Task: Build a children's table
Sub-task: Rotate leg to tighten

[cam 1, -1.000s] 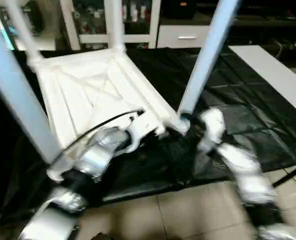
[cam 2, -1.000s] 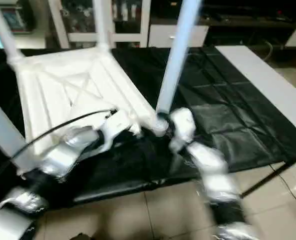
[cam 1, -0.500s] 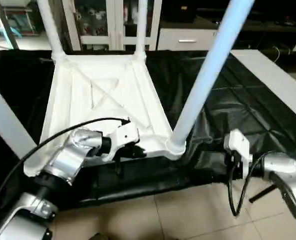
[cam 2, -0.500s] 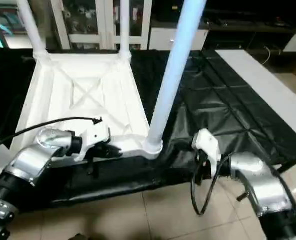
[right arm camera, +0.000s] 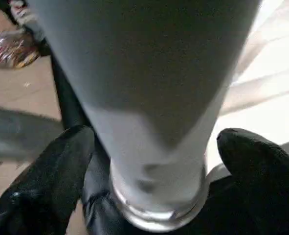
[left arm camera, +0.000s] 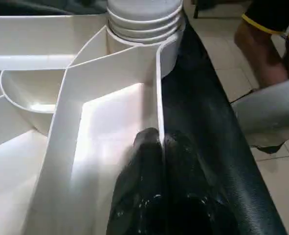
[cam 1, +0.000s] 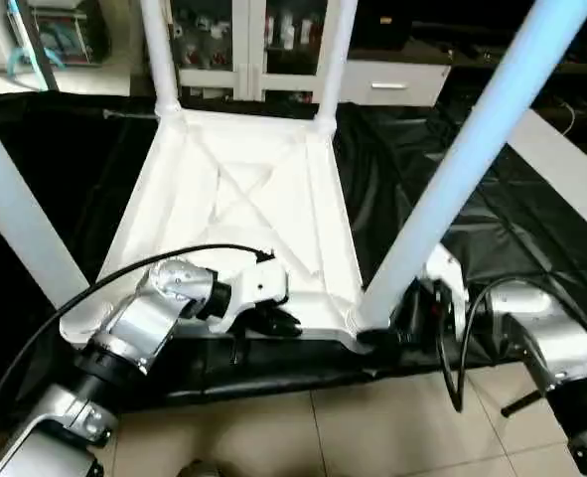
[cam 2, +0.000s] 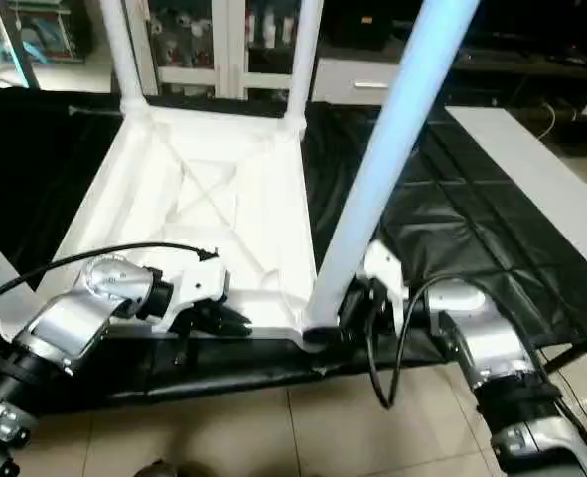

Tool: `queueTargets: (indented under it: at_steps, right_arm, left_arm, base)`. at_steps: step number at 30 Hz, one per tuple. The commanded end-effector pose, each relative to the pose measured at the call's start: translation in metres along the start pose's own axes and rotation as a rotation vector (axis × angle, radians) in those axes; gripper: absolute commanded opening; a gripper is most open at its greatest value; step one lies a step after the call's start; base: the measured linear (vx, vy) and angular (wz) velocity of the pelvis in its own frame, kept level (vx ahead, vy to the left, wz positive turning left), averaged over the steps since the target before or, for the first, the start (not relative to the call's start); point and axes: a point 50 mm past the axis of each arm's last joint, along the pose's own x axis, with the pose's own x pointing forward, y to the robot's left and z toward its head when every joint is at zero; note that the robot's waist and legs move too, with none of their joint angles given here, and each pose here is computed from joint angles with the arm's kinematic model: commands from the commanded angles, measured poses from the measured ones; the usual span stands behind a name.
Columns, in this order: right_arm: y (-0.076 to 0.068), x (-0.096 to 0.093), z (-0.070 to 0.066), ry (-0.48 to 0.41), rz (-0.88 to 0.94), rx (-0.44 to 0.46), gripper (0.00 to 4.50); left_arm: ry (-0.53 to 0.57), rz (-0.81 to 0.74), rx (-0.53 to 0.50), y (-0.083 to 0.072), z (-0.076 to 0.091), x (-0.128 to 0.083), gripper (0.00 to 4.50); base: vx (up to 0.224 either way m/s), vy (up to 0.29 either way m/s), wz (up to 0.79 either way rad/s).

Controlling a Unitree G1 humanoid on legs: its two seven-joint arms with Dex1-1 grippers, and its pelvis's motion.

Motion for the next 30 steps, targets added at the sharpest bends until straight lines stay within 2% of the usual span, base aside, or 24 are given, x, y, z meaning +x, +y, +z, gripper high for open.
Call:
queueTargets:
  at_steps: [1,8,16,23,27,28,30]
  right_arm:
    - [-0.004,-0.005,0.003,0.027,0.006,-0.033,4.02]
    - [-0.008,-0.001,0.006,0.02,0.03,-0.055,3.44]
    - [-0.006,0.003,0.0,0.036,0.092,-0.051,2.72]
    - [-0.006,0.004,-0.002,-0.002,0.077,-0.02,2.49]
    - [-0.008,0.004,-0.003,-0.067,0.028,0.02,2.48]
    - [-0.014,0.005,-0.003,-0.111,-0.065,0.058,2.48]
    - [-0.023,0.007,-0.006,-0.138,-0.203,0.112,2.44]
  left_arm:
    - [-0.011,-0.09,0.025,-0.008,0.006,0.014,0.0]
    - [-0.005,-0.079,0.023,-0.007,0.005,0.014,0.0]
    - [0.014,-0.085,0.012,-0.007,0.001,0.012,0.0]
    - [0.018,-0.084,0.006,-0.007,0.0,0.01,0.0]
    - [0.005,-0.064,-0.004,-0.005,0.001,0.011,0.0]
    - [0.0,-0.023,-0.018,-0.002,0.001,0.012,0.0]
    - [-0.008,0.058,-0.044,0.005,0.001,0.015,0.0]
  base:
    - [0.0,0.0,0.0]
    - [0.0,0.0,0.0]
    - [0.0,0.0,0.0]
    - [0.0,0.0,0.0]
    - [0.0,0.0,0.0]
    - [0.0,0.0,0.0]
    - [0.0,0.0,0.0]
